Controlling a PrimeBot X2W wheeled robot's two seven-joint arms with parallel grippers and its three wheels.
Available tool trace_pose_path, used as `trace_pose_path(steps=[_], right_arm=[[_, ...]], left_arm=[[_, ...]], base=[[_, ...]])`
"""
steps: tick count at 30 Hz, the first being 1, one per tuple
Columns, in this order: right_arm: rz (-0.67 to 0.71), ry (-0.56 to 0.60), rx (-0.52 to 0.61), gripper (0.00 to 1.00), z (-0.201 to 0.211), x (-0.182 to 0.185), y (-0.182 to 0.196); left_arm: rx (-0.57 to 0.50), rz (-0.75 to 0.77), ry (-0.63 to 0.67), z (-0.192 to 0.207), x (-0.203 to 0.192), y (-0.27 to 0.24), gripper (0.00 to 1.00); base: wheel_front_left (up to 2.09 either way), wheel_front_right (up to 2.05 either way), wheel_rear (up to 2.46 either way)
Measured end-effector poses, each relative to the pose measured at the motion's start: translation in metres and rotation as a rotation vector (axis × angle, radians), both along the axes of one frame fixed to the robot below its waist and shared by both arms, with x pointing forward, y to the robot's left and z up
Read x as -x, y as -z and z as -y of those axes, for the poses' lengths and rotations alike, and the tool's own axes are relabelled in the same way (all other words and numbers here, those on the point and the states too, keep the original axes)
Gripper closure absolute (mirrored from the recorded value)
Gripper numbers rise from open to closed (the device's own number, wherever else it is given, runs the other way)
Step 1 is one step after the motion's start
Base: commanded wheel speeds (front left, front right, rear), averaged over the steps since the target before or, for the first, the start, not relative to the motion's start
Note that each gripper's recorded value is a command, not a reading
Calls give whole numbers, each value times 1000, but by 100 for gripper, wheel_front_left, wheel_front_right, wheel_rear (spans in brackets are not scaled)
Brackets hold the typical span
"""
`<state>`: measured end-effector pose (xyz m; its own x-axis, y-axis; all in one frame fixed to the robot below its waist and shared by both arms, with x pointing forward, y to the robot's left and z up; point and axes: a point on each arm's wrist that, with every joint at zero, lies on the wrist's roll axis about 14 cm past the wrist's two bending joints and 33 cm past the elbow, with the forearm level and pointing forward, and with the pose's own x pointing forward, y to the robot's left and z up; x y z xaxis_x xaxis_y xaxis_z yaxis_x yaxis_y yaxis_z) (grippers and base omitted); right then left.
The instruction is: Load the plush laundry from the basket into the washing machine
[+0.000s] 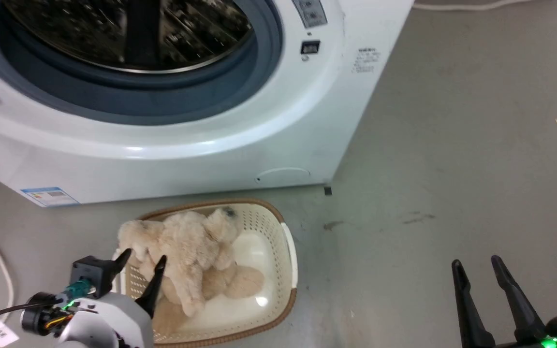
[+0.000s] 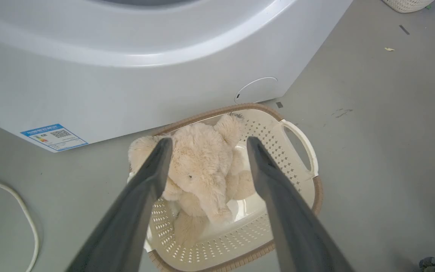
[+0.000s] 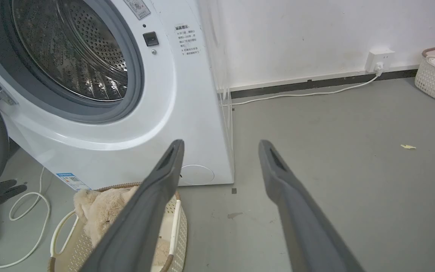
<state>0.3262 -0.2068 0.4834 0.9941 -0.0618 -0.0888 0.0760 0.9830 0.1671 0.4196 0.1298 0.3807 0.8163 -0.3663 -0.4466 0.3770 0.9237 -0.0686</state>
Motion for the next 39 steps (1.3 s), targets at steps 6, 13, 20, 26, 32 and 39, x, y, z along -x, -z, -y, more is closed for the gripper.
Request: trace_pose_path(steps=[6,13,20,26,32,39], right_arm=[[-33,44,-15,0,8,7,7],[-78,85,-27,0,15,13,15],[-113,127,-35,0,20,16,21],[-156,167,-37,0,26,21,28],[-174,208,-29,0,32,25,27],[-204,219,-9,0,30,21,32]], left_arm=[[-9,-97,13,-4,-1,34,0],[-12,-169,33,-5,-9,64,0],[-11,-251,53,-6,-11,97,0],[-1,-306,65,-5,-15,122,0],[21,-368,67,-2,-17,147,0],[44,-432,83,4,-17,175,0]], base=[[0,0,0],[0,0,0],[0,0,0],[0,0,0],[0,0,0],[0,0,0]])
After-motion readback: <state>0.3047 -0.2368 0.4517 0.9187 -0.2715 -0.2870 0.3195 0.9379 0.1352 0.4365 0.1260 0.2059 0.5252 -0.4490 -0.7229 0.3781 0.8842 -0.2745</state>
